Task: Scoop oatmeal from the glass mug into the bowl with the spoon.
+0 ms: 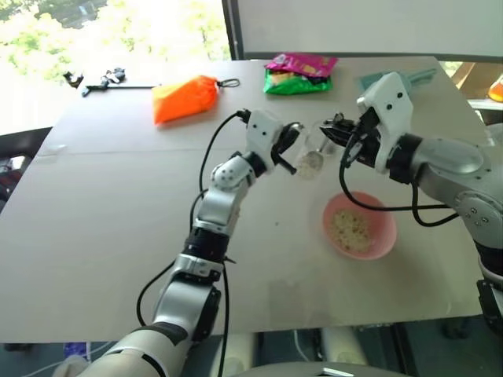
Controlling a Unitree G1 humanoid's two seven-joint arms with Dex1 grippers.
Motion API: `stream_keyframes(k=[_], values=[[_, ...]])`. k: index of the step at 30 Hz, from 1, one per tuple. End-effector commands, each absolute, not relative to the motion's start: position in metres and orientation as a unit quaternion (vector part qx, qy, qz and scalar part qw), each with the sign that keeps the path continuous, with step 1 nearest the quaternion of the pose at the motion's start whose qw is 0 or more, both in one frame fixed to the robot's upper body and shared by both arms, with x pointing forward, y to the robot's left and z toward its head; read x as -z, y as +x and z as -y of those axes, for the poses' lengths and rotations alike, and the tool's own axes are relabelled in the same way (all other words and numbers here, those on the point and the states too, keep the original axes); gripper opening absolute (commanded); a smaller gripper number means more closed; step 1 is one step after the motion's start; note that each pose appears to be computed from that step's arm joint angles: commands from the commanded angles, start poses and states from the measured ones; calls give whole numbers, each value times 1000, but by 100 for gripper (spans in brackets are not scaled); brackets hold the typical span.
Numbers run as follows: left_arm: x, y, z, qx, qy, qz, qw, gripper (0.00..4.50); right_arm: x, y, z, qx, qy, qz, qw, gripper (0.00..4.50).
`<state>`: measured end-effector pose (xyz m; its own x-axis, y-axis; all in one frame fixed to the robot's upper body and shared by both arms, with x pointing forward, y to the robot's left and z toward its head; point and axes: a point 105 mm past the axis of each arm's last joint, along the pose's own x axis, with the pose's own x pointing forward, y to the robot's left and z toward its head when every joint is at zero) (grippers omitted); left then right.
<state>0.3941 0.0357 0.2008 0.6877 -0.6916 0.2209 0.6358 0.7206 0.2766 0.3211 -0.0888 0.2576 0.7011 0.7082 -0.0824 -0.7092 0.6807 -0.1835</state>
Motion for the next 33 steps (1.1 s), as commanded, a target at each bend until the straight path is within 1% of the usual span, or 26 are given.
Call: stream_keyframes(k=[1,5,9,14,19,28,31,33], values=[[-223,387,-24,374,101,205,899,4,-271,317,97,-383,-53,-4,922,0],[-225,386,-19,377,101,209,897,4,-277,315,101,-383,0,-14,924,0],[-221,387,-19,379,104,203,897,4,-292,319,111,-365,45,0,930,0],[-218,389,-21,376,108,197,899,4,-301,322,123,-340,59,7,938,0],[-218,390,-20,376,107,196,900,4,-301,319,125,-341,83,1,936,0],[-220,388,-16,383,99,196,897,4,-297,310,116,-380,164,-31,910,0],[-220,388,-15,385,99,195,897,4,-296,308,115,-382,187,-43,904,0],[-217,388,-14,387,100,193,896,4,-296,308,116,-382,220,-54,896,0]])
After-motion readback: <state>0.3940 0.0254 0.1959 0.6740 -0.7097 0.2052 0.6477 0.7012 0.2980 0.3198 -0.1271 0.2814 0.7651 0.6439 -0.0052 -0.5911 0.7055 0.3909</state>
